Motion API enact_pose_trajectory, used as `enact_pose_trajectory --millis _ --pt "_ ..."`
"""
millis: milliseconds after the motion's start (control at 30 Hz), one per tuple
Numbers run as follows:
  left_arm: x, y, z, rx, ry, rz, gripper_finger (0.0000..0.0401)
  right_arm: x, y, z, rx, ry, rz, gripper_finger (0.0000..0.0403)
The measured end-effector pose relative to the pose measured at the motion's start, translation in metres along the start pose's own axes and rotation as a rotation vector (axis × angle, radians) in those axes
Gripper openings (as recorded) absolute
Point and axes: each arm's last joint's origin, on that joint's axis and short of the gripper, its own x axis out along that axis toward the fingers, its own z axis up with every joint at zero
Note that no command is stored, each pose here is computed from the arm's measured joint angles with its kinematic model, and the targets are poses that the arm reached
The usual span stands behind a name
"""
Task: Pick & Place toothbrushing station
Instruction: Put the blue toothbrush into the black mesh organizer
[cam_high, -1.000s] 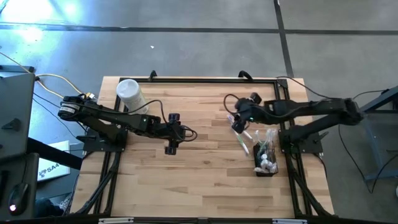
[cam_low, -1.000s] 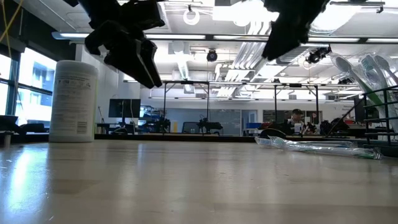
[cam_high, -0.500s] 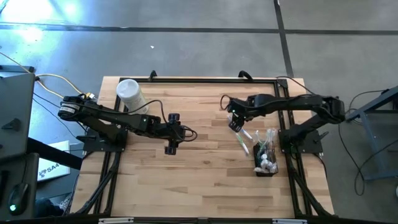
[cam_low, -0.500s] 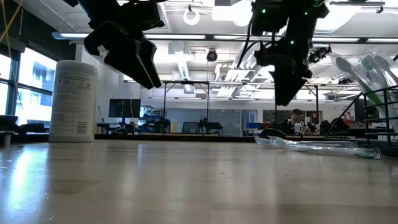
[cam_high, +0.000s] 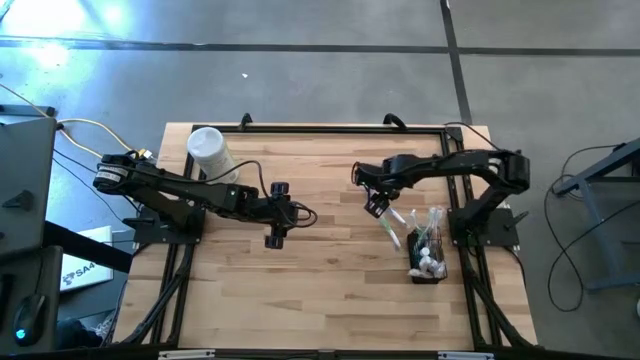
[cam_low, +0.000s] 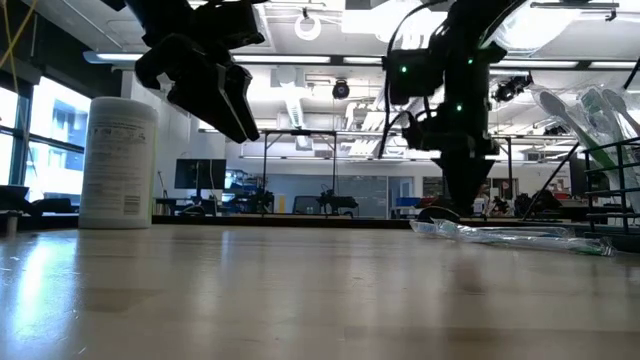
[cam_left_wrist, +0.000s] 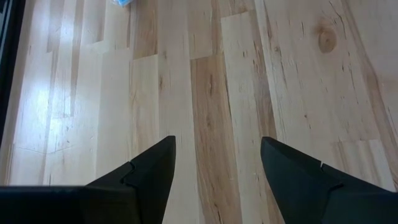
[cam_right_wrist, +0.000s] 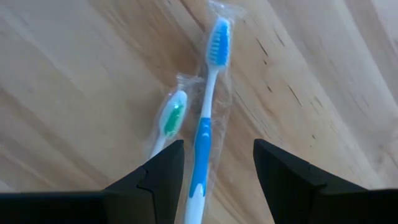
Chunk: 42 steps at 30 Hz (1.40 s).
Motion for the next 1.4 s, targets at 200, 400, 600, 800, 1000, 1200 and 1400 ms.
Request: enact_pose_trajectory --millis 200,400,600,800,1000,1200,1400 --pt "0.0 0.0 0.0 0.0 0.0 0.0 0.0232 0.014 -0.001 0.003 0.007 0.051 -0.021 0.0185" --pt "0.0 0.0 0.0 0.0 0.0 0.0 0.0232 0.028 0.003 0.004 -0.014 0.106 0.005 0.0185" --pt "0.0 0.0 0.0 -0.001 -0.001 -0.008 0.0232 0.045 0.007 0.007 -0.029 0.137 -0.007 0.0185" --pt "0.0 -0.001 0.0 -0.001 -0.002 -0.02 0.0232 0.053 0.009 0.009 -0.074 0.144 -0.005 0.0185" --pt "0.0 -0.001 0.0 -0.002 -0.002 -0.02 0.0232 0.054 0.009 0.008 -0.075 0.151 -0.005 0.0127" --pt "0.0 -0.001 0.0 -0.002 -0.004 -0.02 0.0232 0.054 0.01 0.009 -0.073 0.141 -0.008 0.002" --pt "0.0 -0.001 0.0 -0.003 -0.007 -0.019 0.0232 0.047 0.01 0.012 -0.073 0.063 -0.083 0.0016"
